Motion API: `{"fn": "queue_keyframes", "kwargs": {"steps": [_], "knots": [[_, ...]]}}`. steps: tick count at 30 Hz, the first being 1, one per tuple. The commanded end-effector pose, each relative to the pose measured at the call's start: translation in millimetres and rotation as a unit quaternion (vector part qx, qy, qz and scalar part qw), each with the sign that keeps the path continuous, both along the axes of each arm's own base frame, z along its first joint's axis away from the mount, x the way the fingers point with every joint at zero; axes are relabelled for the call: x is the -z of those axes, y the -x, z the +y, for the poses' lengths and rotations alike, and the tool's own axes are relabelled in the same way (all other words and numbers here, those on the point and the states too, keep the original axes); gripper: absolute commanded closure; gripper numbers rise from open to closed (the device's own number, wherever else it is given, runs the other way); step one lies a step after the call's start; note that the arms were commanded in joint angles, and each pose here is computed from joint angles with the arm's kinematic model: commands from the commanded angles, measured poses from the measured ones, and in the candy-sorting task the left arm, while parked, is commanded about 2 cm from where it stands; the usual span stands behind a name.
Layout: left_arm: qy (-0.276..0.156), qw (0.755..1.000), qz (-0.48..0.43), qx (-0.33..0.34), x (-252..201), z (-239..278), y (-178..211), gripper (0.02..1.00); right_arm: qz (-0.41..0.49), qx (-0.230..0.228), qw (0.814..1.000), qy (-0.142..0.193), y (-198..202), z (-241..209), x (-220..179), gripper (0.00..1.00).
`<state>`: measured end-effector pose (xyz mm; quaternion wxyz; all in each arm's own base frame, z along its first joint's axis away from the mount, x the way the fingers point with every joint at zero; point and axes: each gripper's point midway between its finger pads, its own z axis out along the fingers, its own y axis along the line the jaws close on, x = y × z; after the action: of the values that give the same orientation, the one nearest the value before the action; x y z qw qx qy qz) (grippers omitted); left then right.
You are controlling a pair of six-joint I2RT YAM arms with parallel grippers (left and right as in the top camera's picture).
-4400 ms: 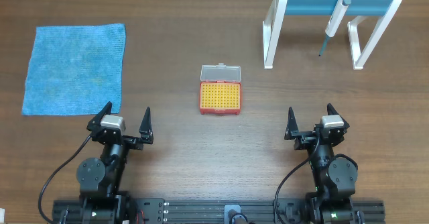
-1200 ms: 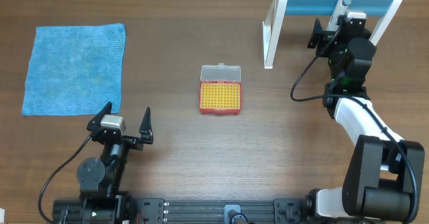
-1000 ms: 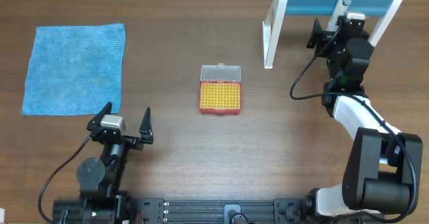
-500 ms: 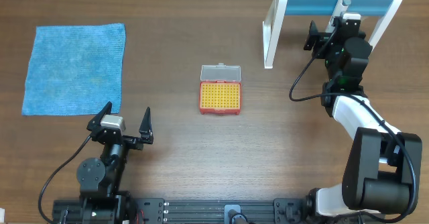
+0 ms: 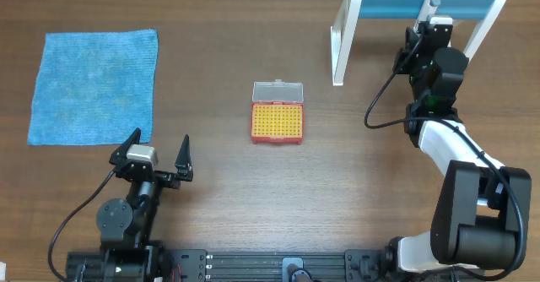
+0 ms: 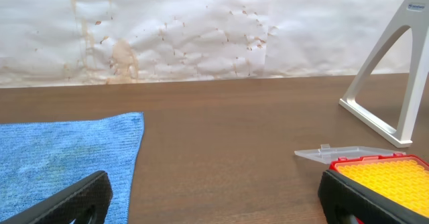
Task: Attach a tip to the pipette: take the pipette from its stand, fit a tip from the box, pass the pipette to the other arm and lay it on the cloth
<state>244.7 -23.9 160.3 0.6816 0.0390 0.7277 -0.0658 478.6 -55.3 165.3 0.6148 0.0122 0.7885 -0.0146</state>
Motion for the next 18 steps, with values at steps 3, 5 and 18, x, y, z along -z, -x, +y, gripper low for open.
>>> {"fn": "queue_keyframes", "kwargs": {"steps": [3, 5, 18], "knots": [[0.006, 1.000, 0.002, -0.002, 1, 0, 0, 0.018, -0.007, -0.010, 1.000, 0.001, -5, 5, -6, 0.928], [0.006, 1.000, 0.002, -0.002, 1, 0, 0, 0.018, -0.013, -0.011, 1.000, 0.002, -5, 6, -9, 0.925], [0.006, 1.000, 0.002, -0.002, 1, 0, 0, 0.018, -0.092, -0.027, 0.995, 0.013, 42, 27, -74, 0.925]]}}
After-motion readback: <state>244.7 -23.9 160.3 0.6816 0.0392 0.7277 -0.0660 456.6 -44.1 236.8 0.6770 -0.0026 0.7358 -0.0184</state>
